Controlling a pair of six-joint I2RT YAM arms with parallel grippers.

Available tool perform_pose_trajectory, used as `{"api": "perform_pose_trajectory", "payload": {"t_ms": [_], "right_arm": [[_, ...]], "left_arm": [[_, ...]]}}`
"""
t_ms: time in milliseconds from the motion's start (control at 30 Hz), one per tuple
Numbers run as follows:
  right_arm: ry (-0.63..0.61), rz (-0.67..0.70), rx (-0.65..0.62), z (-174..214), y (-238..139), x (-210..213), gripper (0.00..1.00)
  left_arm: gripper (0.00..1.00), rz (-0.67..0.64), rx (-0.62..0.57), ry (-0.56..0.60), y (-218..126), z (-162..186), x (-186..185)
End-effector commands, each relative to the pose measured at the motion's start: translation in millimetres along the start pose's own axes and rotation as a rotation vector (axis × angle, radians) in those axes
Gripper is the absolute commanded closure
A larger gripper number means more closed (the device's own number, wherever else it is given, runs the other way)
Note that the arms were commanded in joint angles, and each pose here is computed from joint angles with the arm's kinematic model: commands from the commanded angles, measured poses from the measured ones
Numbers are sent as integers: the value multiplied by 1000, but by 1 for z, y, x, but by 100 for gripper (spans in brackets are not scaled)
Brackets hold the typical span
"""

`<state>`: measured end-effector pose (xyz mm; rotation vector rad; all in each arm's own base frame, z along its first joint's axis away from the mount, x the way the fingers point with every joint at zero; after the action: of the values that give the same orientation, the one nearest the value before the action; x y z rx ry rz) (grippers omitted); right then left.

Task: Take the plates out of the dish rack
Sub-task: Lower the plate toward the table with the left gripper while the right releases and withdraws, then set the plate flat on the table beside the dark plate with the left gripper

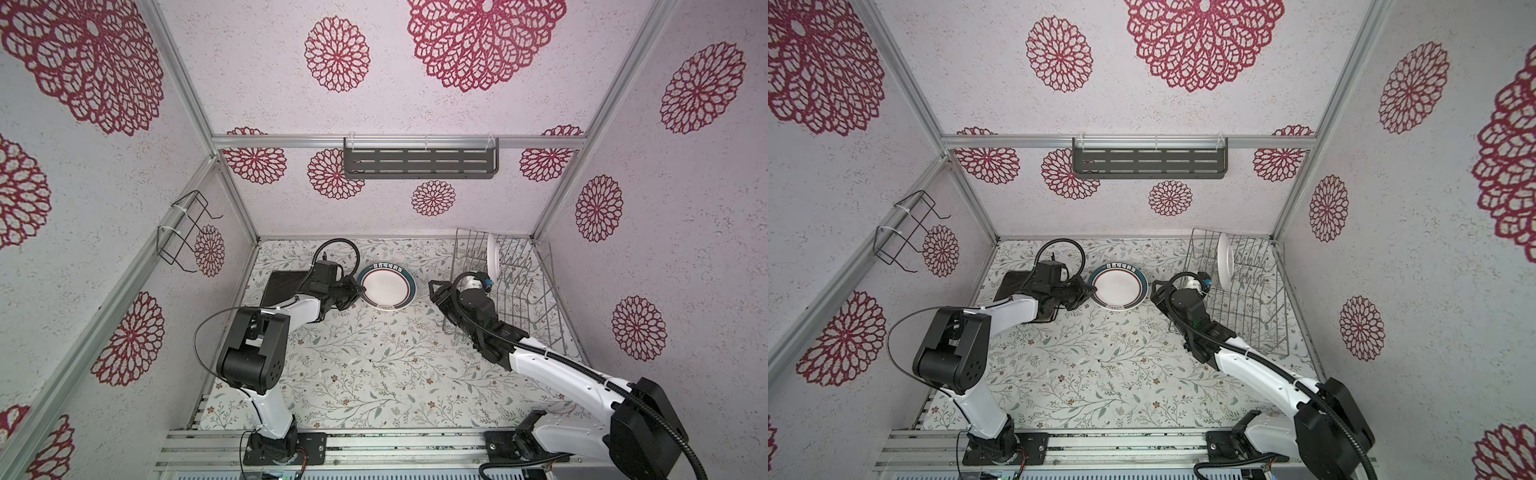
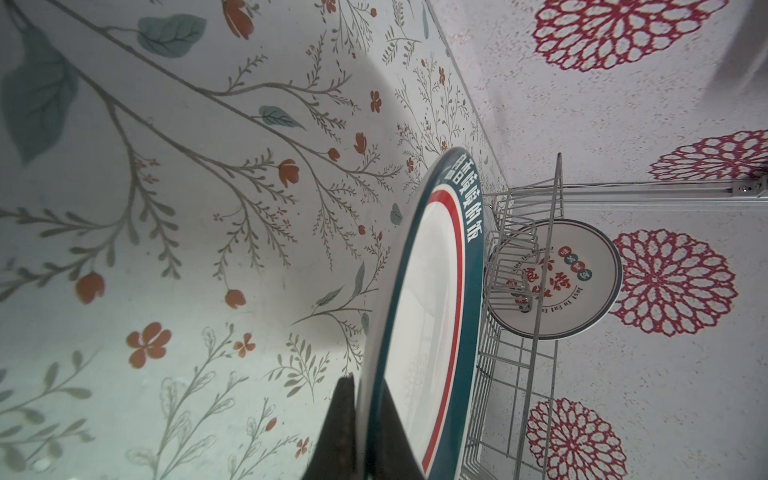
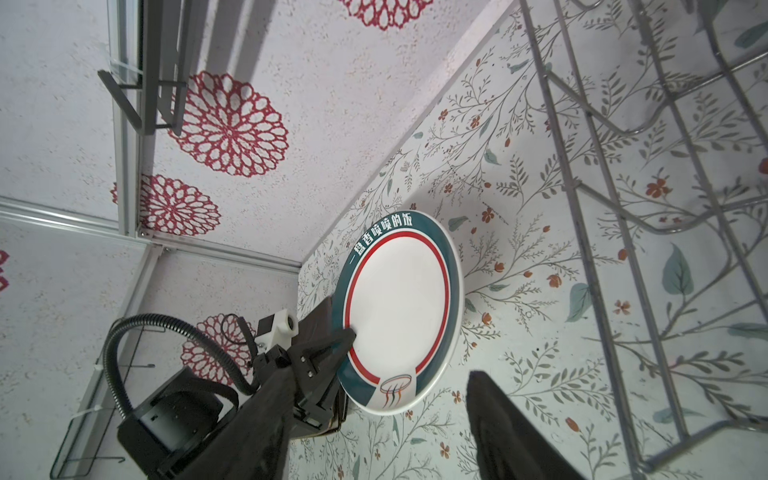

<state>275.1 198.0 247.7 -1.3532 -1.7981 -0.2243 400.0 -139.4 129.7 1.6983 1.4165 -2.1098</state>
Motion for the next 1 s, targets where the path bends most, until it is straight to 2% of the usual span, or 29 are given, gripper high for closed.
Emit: {"api": "perform_pose_trajectory", "payload": {"t_ms": [0, 633, 967], "right_arm": [[-44, -32, 21, -1, 0, 9, 31], [-47, -25, 31, 3, -1, 3, 30], [-63, -9, 19, 1, -4, 1, 30]], "left_arm": [[100, 30, -24, 17, 3, -9, 5], [100, -43, -1, -26, 20, -16, 37], [91, -95, -2, -14, 21, -17, 44]]}}
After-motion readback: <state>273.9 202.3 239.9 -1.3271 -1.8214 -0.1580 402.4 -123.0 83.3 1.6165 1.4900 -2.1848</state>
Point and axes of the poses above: each gripper's point midway between its finger pads, its own y axis out along the fingers, its own x axis along the line the jaws close on, z = x × y, the point moved 7 cm from there along -y, back along the fingers, and after that the axes turned 13 degrees about -y, right-handed, at the moved point
